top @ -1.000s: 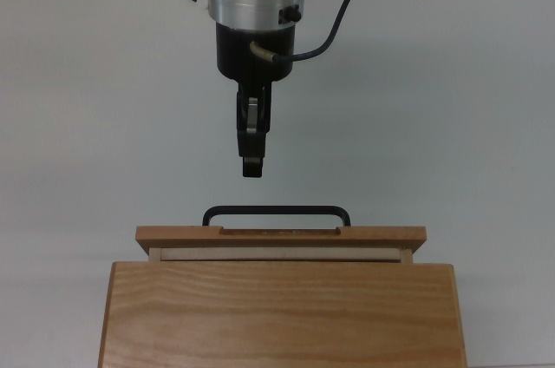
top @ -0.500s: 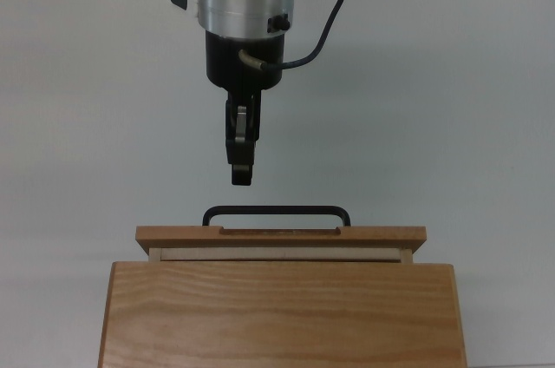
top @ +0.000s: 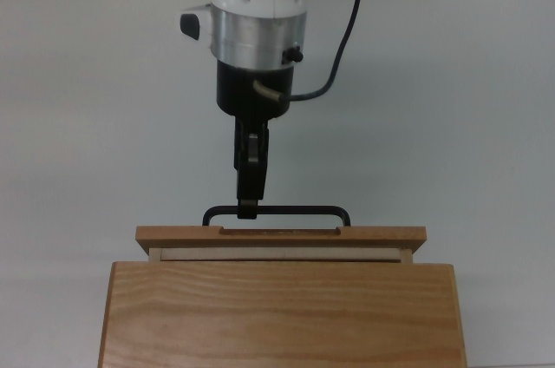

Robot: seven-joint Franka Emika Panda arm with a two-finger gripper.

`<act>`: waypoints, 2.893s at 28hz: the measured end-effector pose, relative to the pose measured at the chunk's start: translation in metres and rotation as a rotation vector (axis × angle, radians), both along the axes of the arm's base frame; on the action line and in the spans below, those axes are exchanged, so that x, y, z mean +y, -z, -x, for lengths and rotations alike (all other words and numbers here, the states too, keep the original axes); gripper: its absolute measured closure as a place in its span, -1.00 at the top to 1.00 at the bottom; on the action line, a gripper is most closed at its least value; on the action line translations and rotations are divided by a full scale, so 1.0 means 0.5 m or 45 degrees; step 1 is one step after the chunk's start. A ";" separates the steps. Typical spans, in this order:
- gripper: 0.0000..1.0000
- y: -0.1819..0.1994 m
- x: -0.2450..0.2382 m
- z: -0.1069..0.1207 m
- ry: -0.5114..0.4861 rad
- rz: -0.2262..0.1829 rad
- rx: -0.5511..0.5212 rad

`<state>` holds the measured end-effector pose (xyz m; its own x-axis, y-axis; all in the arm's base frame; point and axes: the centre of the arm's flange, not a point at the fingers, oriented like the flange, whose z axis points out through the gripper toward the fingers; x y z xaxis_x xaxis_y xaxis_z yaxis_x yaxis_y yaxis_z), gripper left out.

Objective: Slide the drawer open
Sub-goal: 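Pull the handle outward, sliding the upper drawer partly out, then keep pulling the handle to slide the drawer fully out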

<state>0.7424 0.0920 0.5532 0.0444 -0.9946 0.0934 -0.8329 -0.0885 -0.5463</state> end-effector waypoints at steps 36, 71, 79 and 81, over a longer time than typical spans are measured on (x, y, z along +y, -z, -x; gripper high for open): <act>-0.70 0.020 0.040 0.006 -0.014 -0.069 0.028; -0.70 0.026 0.009 0.225 0.023 -0.045 0.260; -0.70 0.031 0.011 0.254 0.014 -0.037 0.281; -0.70 0.030 0.009 0.260 0.011 -0.035 0.287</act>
